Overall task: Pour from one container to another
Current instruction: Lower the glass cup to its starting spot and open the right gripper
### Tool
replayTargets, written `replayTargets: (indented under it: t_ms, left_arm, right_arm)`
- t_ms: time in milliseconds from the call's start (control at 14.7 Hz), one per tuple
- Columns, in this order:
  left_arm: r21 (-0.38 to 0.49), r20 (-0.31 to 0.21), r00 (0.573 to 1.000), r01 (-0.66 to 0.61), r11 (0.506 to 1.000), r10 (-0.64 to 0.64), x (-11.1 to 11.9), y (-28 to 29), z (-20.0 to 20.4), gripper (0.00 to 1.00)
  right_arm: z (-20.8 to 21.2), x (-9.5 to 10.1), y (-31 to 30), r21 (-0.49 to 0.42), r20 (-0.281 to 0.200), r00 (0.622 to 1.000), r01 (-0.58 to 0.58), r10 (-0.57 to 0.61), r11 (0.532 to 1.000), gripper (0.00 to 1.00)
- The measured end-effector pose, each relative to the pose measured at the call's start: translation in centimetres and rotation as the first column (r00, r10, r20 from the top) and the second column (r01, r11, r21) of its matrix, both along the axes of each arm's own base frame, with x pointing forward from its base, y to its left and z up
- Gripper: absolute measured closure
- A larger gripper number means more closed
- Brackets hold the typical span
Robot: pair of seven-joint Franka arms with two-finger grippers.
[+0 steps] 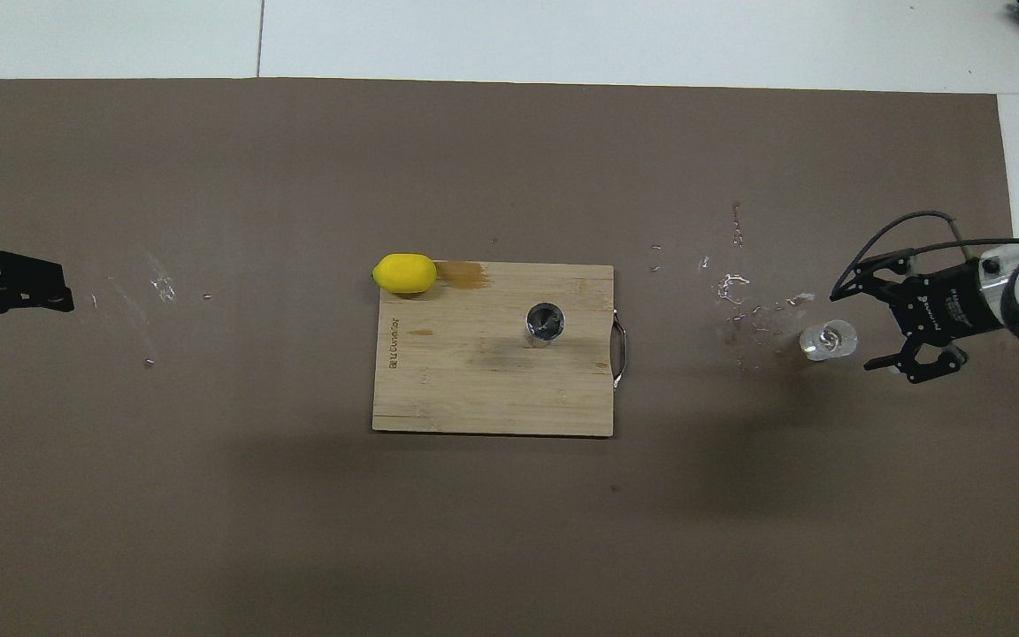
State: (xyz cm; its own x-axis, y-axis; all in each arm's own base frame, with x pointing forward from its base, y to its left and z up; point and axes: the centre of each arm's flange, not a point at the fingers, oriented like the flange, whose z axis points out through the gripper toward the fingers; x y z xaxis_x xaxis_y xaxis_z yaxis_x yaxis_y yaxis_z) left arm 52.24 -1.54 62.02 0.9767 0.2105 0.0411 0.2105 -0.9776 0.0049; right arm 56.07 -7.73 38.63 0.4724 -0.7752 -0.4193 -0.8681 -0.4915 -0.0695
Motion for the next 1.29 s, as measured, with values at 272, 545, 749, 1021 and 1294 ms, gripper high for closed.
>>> replayTargets:
  t_ms: [272,545,749,1021,1294]
  left_arm:
    - [-0.005,0.012,1.0,-0.013,1.0,0.013,-0.1,0.7,-0.4,0.0]
    - [-0.01,0.034,0.998,-0.044,0.999,0.044,0.3,2.4,-2.7,0.0]
    - [-0.01,0.032,0.999,-0.043,0.999,0.044,0.1,2.4,-2.8,0.0]
    - [-0.01,0.037,0.998,-0.044,0.999,0.044,-0.1,2.4,-2.5,0.0]
    - [-0.009,0.036,0.999,-0.027,1.0,0.027,-0.1,1.4,-2.6,0.0]
  right_arm:
    - [0.0,-0.3,4.9,-0.142,-0.022,0.931,-0.363,0.364,0.921,0.0]
    - [2.6,-0.6,10.1,-0.209,0.004,0.841,-0.528,0.541,0.823,0.0]
    - [6.0,-0.9,11.6,-0.235,0.076,0.756,-0.62,0.65,0.748,0.0]
    - [11.4,-0.2,12.5,-0.294,0.163,0.69,-0.648,0.705,0.702,0.0]
    - [16.6,-0.1,13.6,-0.305,0.172,0.666,-0.664,0.726,0.682,0.0]
